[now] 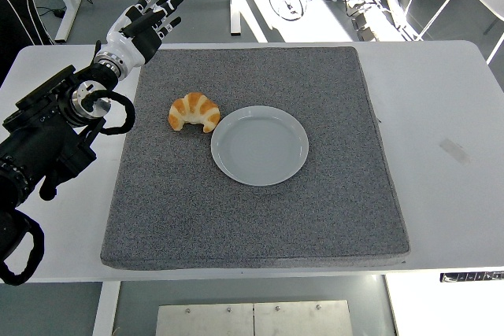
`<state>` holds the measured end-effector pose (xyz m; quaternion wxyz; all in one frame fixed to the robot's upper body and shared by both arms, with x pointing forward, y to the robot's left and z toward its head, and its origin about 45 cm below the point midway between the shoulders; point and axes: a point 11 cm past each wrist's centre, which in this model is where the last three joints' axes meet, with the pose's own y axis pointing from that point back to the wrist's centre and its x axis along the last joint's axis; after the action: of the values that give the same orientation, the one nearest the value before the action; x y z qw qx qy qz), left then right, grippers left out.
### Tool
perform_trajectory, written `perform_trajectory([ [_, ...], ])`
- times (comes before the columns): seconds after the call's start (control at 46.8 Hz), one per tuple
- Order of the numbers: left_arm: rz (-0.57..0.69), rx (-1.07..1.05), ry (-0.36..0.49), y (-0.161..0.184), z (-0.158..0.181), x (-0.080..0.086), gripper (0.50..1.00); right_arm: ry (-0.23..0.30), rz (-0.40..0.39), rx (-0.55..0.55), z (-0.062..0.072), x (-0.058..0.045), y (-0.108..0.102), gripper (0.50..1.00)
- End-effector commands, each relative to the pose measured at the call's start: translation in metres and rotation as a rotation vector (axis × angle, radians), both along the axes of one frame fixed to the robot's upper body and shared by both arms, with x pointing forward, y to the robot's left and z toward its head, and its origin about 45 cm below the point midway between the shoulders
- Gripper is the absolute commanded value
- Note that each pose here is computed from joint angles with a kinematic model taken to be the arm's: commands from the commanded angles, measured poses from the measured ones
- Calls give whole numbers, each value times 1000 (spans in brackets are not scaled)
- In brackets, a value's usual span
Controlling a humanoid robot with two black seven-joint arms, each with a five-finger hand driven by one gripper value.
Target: Place the bread on the plate
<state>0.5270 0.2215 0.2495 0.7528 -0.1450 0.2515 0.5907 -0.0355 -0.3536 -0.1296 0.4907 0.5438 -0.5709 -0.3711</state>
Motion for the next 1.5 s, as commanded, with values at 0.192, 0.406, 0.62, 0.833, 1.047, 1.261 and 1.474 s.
perform_trajectory([
  [0.192, 7, 10, 0, 3, 1, 1, 983, -1, 0, 1, 0, 0, 0, 1000],
  [0.406, -32, 55, 63, 6, -8, -2, 983, 1, 1, 3, 0, 0, 1, 1000],
  [0.62, -131, 177, 206, 14, -21, -8, 984, 1, 1, 1, 0, 0, 1, 1000],
  [0.833, -178, 322, 156, 39, 10, -6, 983, 1, 1, 1, 0, 0, 1, 1000],
  [1.047, -275, 598, 100, 57, 27, -17, 981, 1, 0, 3, 0, 0, 1, 1000],
  [1.261, -351, 933, 58, 63, 28, -19, 983, 2, 2, 11, 0, -1, 3, 1000],
  [1.474, -463, 1183, -24, 42, 26, -27, 974, 1, 0, 11, 0, 0, 3, 1000],
])
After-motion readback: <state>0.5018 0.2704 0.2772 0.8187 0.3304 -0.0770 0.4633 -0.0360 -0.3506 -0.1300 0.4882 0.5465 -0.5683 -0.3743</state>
